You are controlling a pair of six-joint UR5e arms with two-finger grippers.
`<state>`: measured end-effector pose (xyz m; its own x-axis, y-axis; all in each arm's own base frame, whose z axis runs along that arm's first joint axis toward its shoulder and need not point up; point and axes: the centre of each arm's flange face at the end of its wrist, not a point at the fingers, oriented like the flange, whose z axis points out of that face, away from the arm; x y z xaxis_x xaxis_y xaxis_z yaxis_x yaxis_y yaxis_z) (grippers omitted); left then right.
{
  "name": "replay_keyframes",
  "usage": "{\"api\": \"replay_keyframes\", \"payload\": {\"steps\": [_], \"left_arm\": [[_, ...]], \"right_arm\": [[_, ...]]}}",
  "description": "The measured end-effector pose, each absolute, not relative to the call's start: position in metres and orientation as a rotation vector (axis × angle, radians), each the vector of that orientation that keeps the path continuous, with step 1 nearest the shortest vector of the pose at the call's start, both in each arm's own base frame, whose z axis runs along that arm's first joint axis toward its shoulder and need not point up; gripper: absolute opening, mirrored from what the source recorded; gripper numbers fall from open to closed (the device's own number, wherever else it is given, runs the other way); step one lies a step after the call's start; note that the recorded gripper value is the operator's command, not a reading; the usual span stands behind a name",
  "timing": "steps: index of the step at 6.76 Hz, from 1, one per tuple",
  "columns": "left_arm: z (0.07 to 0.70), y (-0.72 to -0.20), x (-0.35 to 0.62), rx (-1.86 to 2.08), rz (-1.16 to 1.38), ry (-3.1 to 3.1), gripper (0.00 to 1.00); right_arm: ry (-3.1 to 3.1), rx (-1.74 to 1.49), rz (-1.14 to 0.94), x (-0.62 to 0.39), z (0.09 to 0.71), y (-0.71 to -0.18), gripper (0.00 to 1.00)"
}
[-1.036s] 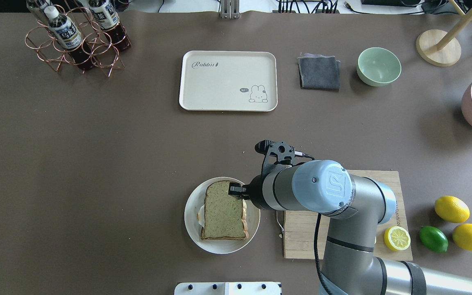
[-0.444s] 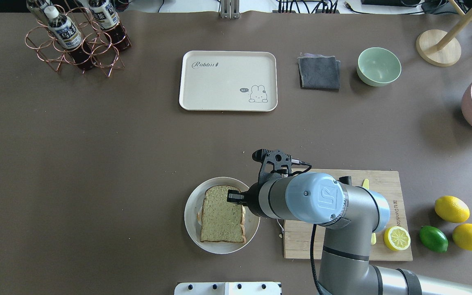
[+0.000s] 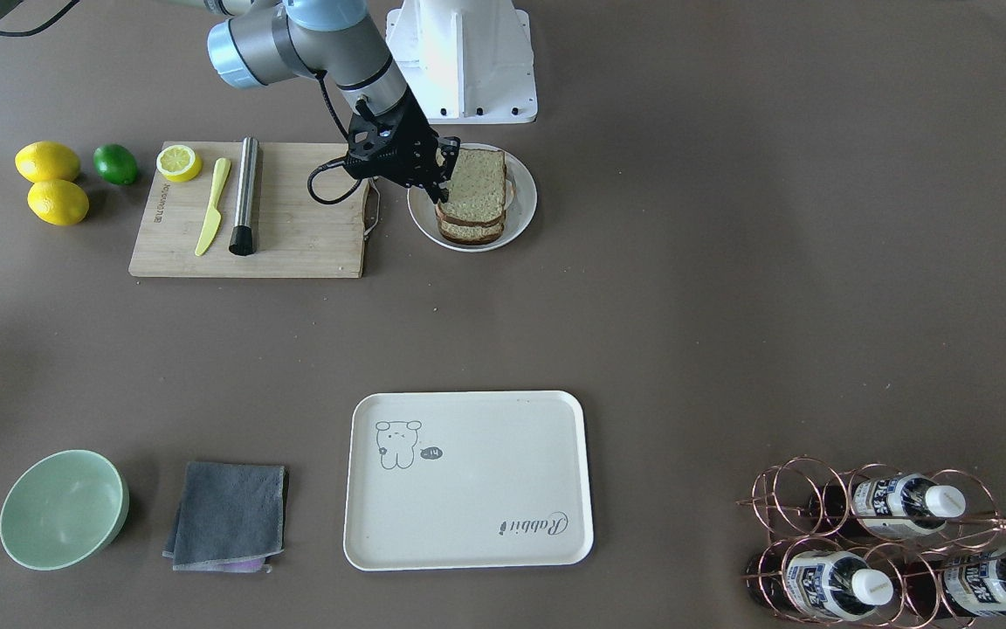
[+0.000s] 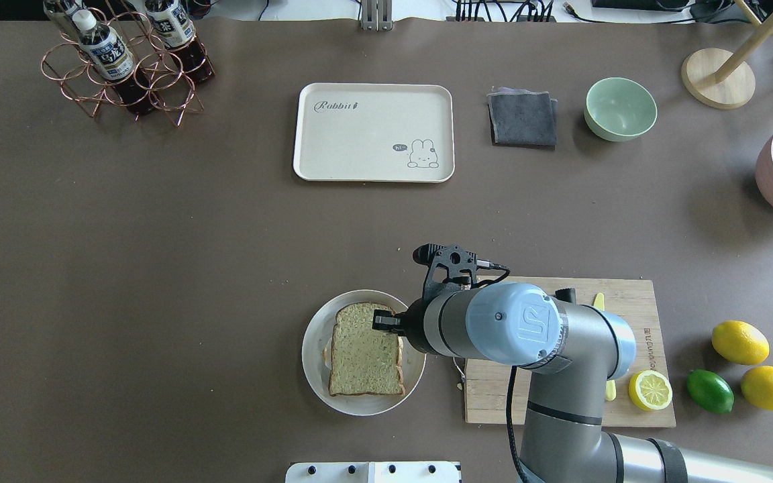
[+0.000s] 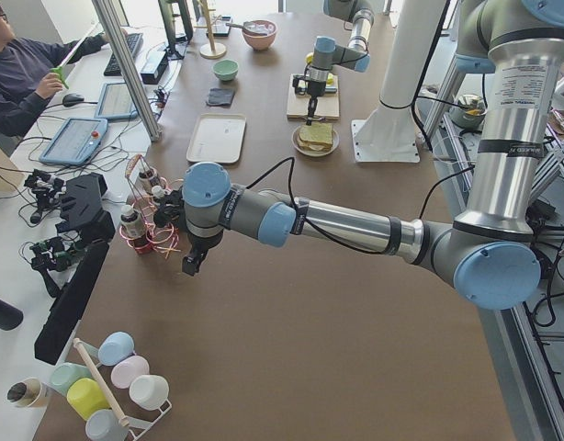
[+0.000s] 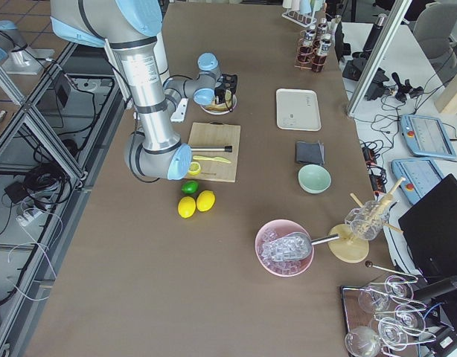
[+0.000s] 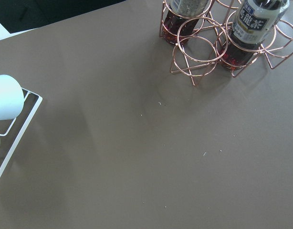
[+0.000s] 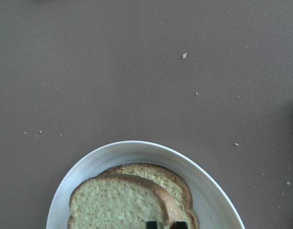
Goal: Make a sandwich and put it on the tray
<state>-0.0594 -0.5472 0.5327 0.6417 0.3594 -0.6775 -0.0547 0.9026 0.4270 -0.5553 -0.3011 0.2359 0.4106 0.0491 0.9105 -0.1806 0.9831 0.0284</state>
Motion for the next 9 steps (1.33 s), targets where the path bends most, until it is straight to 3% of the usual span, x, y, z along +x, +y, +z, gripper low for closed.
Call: {"api": "replay_keyframes", "payload": {"steps": [3,6,9], "left_arm": [[0.534,-0.547,-0.057,0.386,0.247,0.847,0.99],[0.538,-0.547,-0.057,0.377,0.243,0.848,0.99],[0.540,-0.546,-0.056,0.372,0.242,0.848,0.99]], "right_arm": [[-1.126,0.173,0.099,-0.537,0.236,-0.327,1.00],[-1.007,0.156,0.078,-0.469,0.252,-0.410,1.00],[-0.788,0.197,-0.066,-0.350,0.320,-0.501,1.00]]}}
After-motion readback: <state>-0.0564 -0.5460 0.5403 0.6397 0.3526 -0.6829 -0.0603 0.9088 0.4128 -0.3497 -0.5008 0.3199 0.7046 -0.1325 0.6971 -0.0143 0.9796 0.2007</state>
